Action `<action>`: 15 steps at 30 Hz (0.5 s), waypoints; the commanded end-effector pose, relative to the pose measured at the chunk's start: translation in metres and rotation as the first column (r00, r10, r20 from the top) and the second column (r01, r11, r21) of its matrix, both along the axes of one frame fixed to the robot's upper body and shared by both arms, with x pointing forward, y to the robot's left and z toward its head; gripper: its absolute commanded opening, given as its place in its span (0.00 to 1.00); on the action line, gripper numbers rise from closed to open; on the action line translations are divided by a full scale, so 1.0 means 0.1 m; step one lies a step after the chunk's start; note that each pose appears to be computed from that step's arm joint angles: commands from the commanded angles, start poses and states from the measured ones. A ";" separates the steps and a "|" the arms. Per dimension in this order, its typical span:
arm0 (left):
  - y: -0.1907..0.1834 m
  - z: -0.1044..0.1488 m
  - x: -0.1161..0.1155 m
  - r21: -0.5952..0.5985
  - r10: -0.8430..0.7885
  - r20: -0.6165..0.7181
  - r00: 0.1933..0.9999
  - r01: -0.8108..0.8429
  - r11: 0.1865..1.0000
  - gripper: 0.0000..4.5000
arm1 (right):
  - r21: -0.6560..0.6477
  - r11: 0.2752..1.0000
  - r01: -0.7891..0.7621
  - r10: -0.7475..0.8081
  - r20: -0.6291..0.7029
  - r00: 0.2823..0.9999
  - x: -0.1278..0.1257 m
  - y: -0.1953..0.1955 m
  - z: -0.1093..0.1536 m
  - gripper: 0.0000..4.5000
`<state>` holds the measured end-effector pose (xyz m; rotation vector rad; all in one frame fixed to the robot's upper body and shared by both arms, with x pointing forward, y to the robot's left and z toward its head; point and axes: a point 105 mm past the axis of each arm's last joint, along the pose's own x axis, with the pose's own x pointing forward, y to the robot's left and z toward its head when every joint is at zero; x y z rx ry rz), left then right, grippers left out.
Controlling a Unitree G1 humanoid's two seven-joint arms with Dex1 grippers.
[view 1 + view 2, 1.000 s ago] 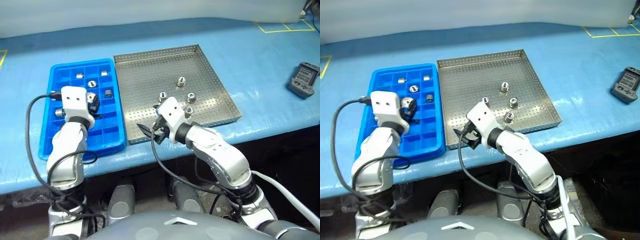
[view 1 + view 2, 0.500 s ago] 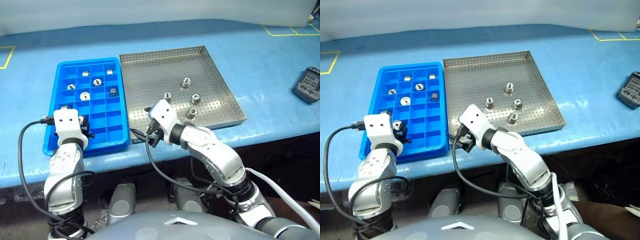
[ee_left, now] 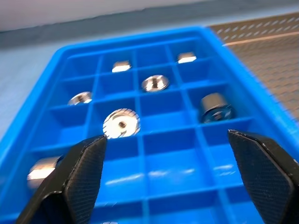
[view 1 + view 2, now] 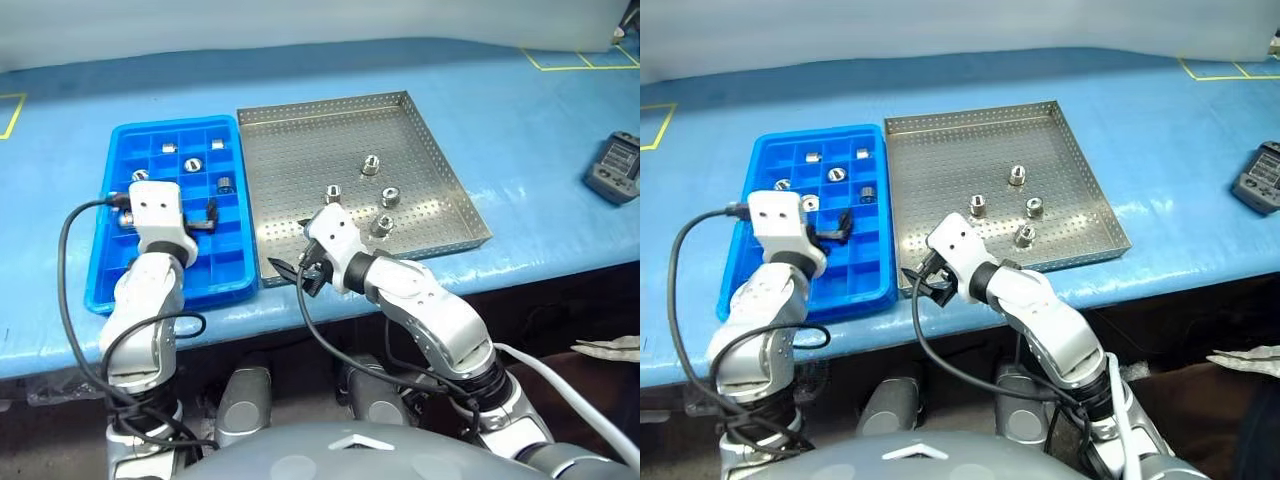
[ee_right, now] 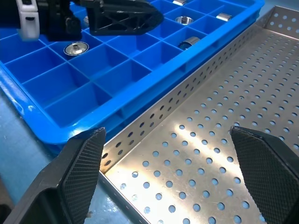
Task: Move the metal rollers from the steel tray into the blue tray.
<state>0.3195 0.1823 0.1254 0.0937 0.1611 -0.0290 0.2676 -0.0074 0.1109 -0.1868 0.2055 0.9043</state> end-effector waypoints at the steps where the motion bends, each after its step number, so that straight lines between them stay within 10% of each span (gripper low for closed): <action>1: -0.32 0.15 0.20 0.007 -0.170 0.044 0.984 0.170 0.985 1.00 | 0.030 0.998 0.057 -0.059 0.070 0.996 0.03 -0.10 0.18 1.00; 15: -1.39 -0.13 0.71 0.005 -0.509 -0.057 0.859 0.510 0.860 1.00 | 0.044 0.951 0.306 -0.308 0.056 0.950 0.08 -0.45 0.13 1.00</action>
